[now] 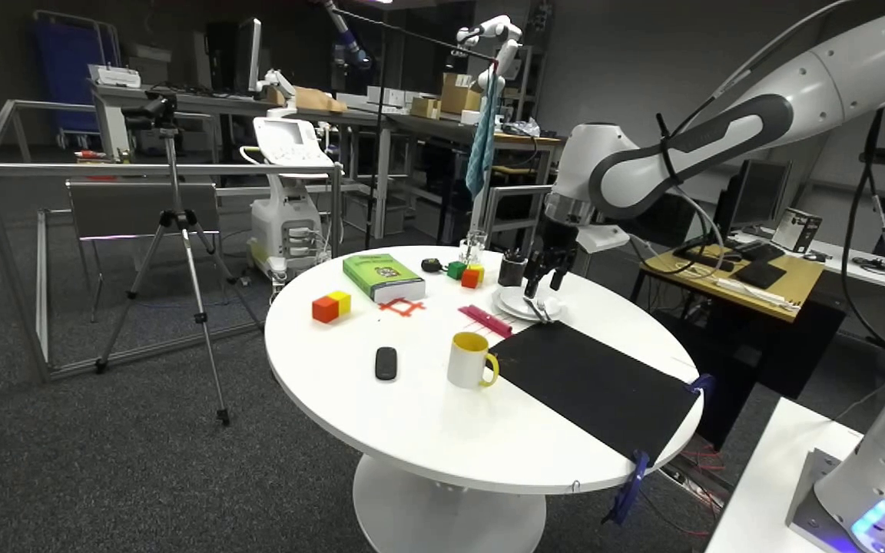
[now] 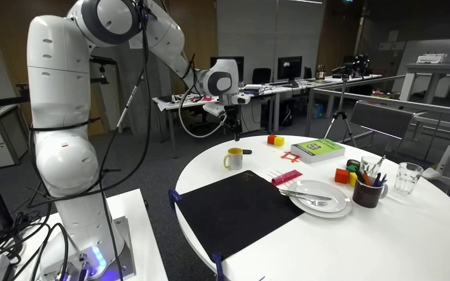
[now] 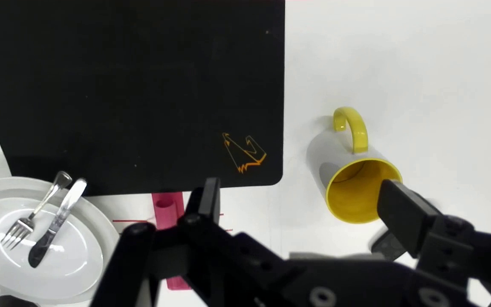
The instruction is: Move the white mug to the left of the black mat
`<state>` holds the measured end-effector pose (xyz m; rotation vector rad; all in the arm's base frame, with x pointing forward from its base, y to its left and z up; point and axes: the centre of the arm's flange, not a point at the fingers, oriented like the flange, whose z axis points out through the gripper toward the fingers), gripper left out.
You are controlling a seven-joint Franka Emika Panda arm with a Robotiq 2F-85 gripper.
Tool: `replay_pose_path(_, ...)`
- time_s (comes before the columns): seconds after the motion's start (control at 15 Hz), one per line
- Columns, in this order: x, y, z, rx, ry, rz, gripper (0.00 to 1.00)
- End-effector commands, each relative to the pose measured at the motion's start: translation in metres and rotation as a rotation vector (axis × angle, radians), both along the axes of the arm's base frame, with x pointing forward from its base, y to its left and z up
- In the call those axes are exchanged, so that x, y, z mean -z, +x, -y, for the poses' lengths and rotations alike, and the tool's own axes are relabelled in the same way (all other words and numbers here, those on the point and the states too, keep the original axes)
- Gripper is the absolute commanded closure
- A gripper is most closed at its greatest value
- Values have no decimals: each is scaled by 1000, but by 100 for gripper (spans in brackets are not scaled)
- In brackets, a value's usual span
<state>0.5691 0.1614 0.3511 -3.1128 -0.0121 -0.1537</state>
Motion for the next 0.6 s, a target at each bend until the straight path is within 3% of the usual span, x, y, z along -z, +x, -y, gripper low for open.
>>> replay_pose_path(0.0,-9,-49,37,-10,64,18,0)
replay_pose_path(0.27,-12,-76,68,18,105,46,0)
replay_pose_path(0.53,-18,-107,95,65,119,126,0)
